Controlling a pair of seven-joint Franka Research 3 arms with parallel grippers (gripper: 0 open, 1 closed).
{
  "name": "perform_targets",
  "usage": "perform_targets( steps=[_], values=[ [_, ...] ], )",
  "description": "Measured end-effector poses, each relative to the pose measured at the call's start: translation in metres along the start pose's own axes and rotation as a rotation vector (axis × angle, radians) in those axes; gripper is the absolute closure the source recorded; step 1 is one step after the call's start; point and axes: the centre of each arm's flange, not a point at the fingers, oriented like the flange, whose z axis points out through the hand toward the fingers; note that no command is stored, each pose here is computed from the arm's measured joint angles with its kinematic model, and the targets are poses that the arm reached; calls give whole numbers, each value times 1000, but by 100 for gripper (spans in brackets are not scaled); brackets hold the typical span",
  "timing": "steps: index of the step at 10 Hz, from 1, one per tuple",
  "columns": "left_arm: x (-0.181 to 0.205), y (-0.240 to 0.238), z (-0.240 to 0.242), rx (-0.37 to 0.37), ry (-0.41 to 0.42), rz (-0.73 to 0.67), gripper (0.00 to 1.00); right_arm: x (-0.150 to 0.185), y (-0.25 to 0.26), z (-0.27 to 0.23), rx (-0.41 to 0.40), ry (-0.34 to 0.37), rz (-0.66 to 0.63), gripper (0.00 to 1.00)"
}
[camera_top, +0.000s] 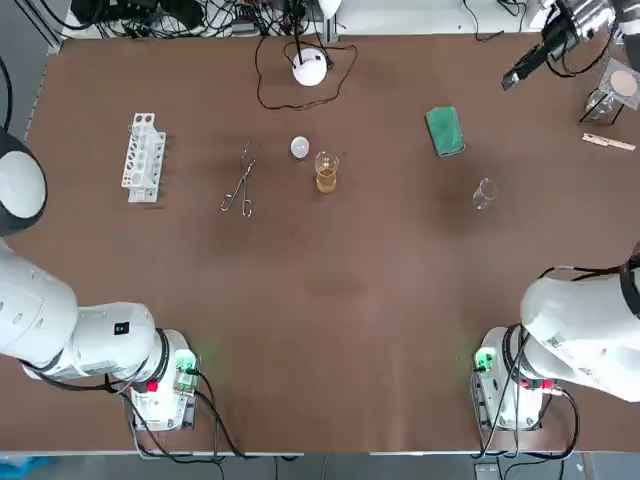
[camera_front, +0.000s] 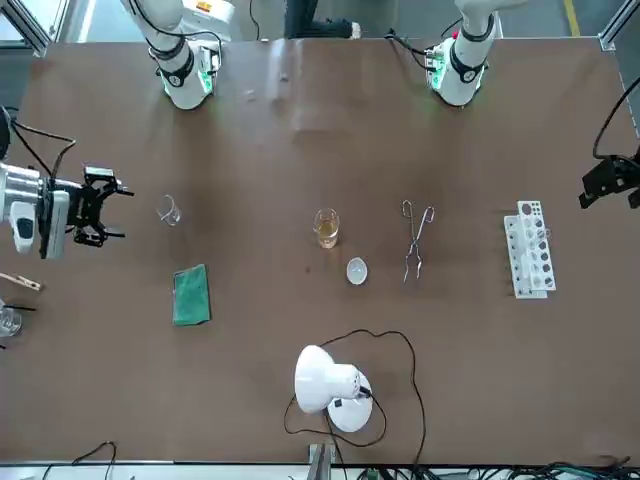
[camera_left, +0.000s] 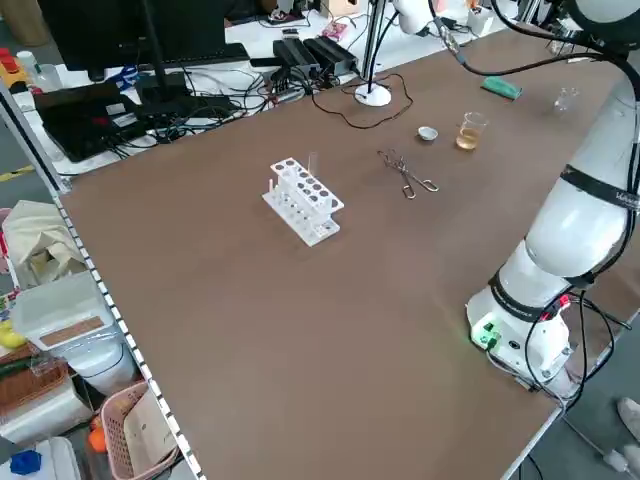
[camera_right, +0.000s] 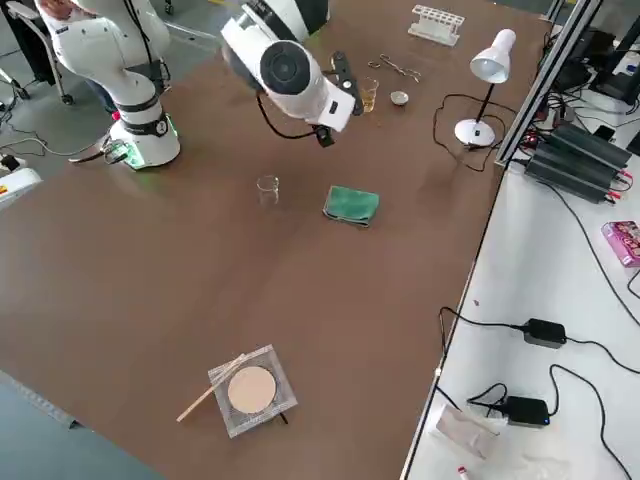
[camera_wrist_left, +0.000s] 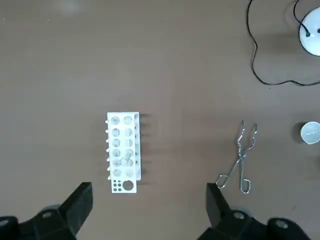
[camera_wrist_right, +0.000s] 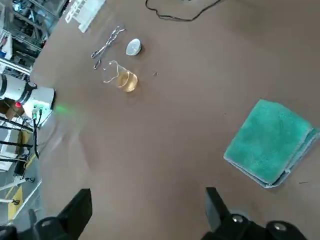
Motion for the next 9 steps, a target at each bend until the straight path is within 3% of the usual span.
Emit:
perform_targets(
  steps=[7,9],
  values=[
    [0,0,0,0,0,0,0,63,-41,2,-189,-128,272,0],
    [0,0,0,0,0,0,0,78,-52,-2,-319,-178,409,0]
  ],
)
